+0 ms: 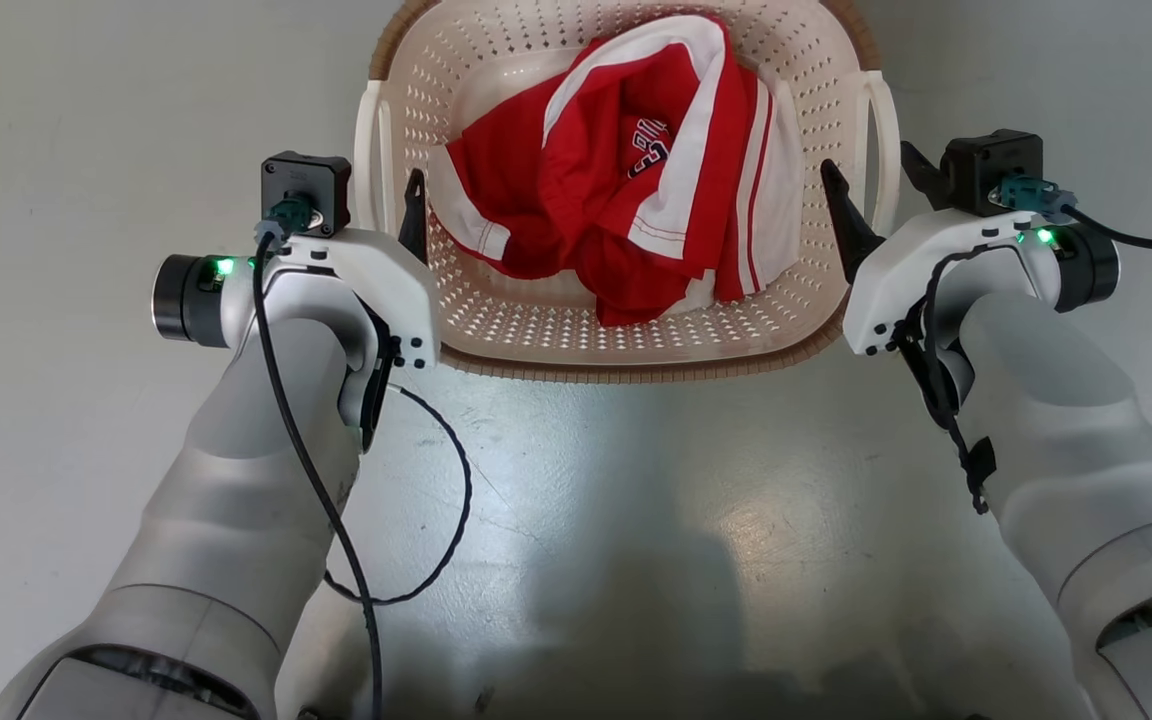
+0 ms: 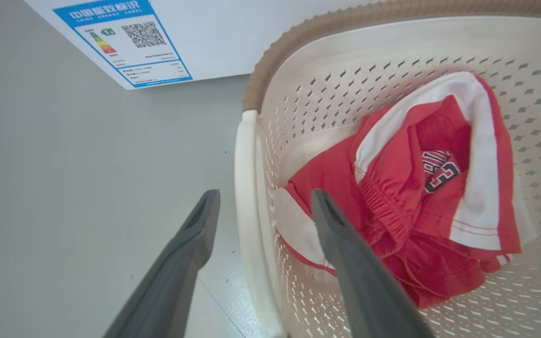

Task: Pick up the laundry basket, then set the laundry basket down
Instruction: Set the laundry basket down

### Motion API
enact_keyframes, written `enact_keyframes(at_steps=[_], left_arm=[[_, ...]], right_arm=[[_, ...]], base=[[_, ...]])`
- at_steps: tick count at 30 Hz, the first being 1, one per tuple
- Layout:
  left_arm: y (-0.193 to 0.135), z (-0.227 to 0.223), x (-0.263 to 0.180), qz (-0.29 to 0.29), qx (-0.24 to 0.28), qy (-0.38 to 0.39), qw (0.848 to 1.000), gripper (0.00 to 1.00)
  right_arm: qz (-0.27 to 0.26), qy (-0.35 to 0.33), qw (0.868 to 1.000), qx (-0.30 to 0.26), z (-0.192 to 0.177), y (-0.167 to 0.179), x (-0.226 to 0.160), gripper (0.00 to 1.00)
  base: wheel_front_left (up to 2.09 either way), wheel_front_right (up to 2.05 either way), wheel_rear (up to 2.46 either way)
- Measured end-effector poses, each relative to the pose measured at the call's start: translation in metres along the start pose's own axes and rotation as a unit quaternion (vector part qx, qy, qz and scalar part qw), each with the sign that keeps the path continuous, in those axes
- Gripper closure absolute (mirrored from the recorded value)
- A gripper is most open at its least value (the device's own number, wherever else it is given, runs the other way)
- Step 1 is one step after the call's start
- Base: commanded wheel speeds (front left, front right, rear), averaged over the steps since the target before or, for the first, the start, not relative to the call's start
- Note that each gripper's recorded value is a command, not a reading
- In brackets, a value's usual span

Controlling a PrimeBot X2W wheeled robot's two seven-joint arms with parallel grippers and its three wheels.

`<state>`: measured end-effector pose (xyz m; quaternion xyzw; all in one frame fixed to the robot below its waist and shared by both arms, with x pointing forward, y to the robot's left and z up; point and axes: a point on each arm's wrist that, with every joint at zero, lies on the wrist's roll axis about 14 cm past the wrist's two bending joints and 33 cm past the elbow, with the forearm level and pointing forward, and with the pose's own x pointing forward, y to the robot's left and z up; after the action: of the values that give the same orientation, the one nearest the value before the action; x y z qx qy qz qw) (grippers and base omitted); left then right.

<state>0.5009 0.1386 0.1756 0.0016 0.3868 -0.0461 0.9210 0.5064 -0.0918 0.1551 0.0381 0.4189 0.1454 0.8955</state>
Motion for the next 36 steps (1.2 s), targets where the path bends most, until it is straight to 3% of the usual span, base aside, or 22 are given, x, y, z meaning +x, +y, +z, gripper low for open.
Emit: enact_keyframes(at_steps=[16, 27, 36], left_arm=[[-0.004, 0.06, -0.03, -0.001, -0.033, -0.093, 0.995, 0.0], [0.001, 0.098, -0.094, 0.013, -0.068, -0.18, 0.981, 0.0], [0.003, 0.11, -0.177, 0.022, -0.077, -0.256, 0.963, 0.0]], right_arm=[[-0.015, -0.08, 0.997, 0.004, 0.056, -0.003, -0.036, 0.0], [-0.024, -0.173, 0.984, 0.028, 0.093, 0.003, -0.102, 0.0], [-0.027, -0.253, 0.966, 0.043, 0.102, 0.016, -0.181, 0.0]], base=[[0.0, 0.0, 0.0], [0.0, 0.0, 0.0], [0.0, 0.0, 0.0]])
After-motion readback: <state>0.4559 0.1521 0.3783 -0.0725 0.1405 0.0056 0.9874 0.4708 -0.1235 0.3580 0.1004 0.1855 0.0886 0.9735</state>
